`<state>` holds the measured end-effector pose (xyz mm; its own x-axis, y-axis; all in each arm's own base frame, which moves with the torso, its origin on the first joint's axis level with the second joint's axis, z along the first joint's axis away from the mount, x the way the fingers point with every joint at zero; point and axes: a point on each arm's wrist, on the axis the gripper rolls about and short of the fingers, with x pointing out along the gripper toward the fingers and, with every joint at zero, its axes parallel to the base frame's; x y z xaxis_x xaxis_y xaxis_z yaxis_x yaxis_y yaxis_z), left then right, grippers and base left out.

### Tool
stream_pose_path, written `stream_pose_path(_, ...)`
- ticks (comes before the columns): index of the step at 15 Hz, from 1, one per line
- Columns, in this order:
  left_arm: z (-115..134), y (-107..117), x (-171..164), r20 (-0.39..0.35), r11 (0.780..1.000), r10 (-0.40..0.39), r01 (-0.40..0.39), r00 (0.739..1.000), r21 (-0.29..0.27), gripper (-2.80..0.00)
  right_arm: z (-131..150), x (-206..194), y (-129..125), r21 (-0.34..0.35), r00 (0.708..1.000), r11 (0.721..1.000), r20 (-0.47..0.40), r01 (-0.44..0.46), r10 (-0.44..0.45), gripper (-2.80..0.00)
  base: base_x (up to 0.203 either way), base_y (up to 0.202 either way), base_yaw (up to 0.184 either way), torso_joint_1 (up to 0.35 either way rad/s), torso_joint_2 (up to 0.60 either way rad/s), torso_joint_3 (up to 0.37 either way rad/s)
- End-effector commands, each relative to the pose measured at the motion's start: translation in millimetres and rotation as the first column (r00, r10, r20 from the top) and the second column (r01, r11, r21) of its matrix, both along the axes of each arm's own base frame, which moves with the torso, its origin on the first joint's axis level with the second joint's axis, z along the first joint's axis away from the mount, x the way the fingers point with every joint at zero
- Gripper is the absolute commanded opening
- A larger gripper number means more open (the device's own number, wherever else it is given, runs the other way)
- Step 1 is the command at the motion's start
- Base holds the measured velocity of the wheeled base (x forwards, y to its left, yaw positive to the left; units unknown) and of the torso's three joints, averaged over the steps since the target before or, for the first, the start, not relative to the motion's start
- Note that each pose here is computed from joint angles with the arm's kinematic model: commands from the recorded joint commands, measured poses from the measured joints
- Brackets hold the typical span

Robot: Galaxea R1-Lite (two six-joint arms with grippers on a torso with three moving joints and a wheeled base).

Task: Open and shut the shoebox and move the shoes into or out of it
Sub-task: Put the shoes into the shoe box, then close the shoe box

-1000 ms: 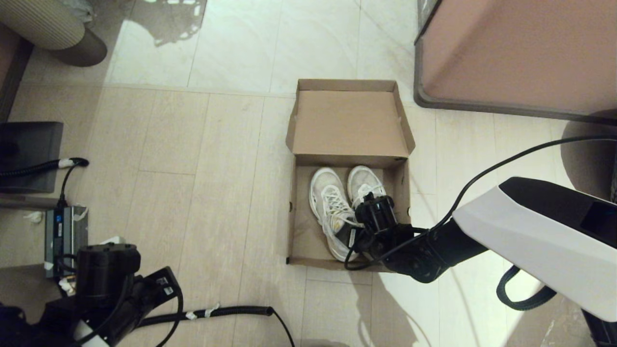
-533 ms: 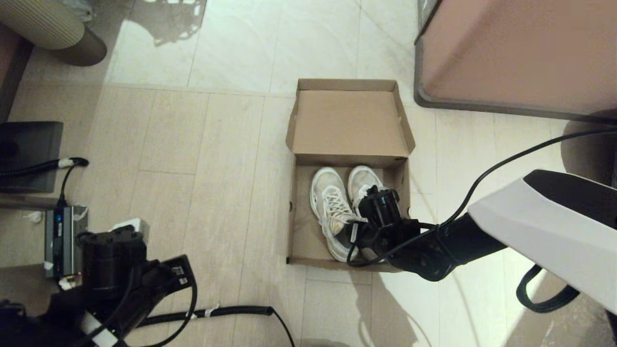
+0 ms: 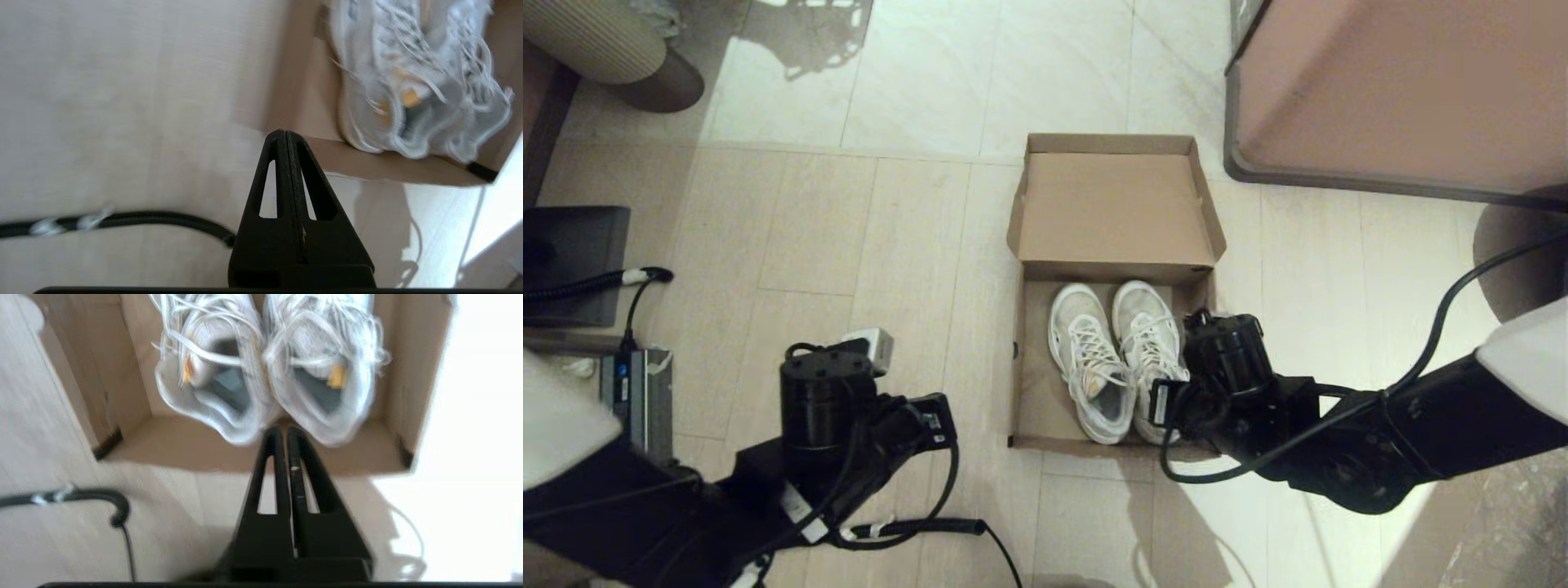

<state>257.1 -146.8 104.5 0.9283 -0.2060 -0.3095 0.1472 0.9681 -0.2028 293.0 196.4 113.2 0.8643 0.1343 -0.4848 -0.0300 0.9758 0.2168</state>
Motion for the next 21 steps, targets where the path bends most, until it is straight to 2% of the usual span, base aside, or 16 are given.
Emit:
stream_pose_path(1, -30.0, -22.9, 16.9, -0.052, 0.999, -0.033, 0.034, 0.998, 0.031, -2.8, 12.3, -8.5, -16.4, 0.014, 0.999, 1.0, 0.02, 0.027, -0.027, -2.8, 0.0, 0.0, 0.0, 0.0, 0.0, 0.0)
stream_pose_path(3, -55.2, -39.7, 36.3, -0.053, 0.997, -0.034, 0.037, 0.998, 0.063, -2.8, 10.7, -0.5, -25.1, 0.01, 0.998, 0.998, 0.018, 0.061, -0.061, -2.8, 0.0, 0.0, 0.0, 0.0, 0.0, 0.0)
stream_pose_path(5, -79.4, -55.8, 57.5, -0.012, 0.994, -0.033, 0.034, 0.999, 0.101, -2.8, 7.2, 15.0, -31.7, 0.009, 0.995, 0.995, 0.02, 0.1, -0.1, -2.8, 0.0, 0.0, 0.0, 0.0, 0.0, 0.0)
stream_pose_path(8, -86.3, -87.6, 81.9, 0.096, 0.993, -0.073, 0.064, 0.993, 0.1, -2.8, 1.7, 30.5, -46.2, -0.006, 0.98, 0.981, 0.027, 0.196, -0.196, -2.8, 0.0, 0.0, 0.0, 0.0, 0.0, 0.0)
stream_pose_path(11, -90.6, -111.5, 79.1, 0.086, 0.987, -0.127, 0.116, 0.988, 0.115, -2.8, -2.0, 35.6, -58.1, -0.02, 0.973, 0.973, 0.018, 0.229, -0.229, -2.8, 0.0, 0.0, 0.0, 0.0, 0.0, 0.0)
stream_pose_path(14, -95.2, -114.3, 72.9, 0.056, 0.982, -0.137, 0.128, 0.989, 0.142, -2.8, -5.0, 40.0, -62.5, -0.024, 0.97, 0.969, 0.014, 0.245, -0.244, -2.8, 0.0, 0.0, 0.0, 0.0, 0.0, 0.0)
stream_pose_path(15, -100.7, -111.7, 70.6, 0.035, 0.976, -0.138, 0.13, 0.99, 0.176, -2.8, -5.8, 40.0, -62.5, -0.024, 0.969, 0.969, 0.012, 0.245, -0.245, -2.8, 0.0, 0.0, 0.0, 0.0, 0.0, 0.0)
stream_pose_path(17, -128.0, -101.3, 64.5, -0.043, 0.951, -0.145, 0.151, 0.988, 0.271, -2.8, -8.1, 40.7, -62.8, -0.026, 0.969, 0.968, 0.006, 0.248, -0.248, -2.8, 0.0, 0.0, 0.0, 0.0, 0.0, 0.0)
stream_pose_path(18, -138.9, -98.0, 63.9, -0.068, 0.941, -0.145, 0.159, 0.987, 0.299, -2.8, -8.1, 40.7, -64.3, -0.028, 0.968, 0.968, 0.005, 0.251, -0.251, -2.8, 0.0, 0.0, 0.0, 0.0, 0.0, 0.0)
stream_pose_path(20, -150.7, -97.3, 63.9, -0.092, 0.934, -0.148, 0.17, 0.985, 0.315, -2.8, -9.6, 39.4, -68.5, -0.033, 0.965, 0.965, -0.002, 0.26, -0.26, -2.8, 0.0, 0.0, 0.0, 0.0, 0.0, 0.0)
stream_pose_path(21, -149.3, -99.9, 67.1, -0.079, 0.937, -0.149, 0.166, 0.986, 0.308, -2.8, -10.8, 39.0, -71.8, -0.033, 0.963, 0.962, -0.007, 0.27, -0.27, -2.8, 0.0, 0.0, 0.0, 0.0, 0.0, 0.0)
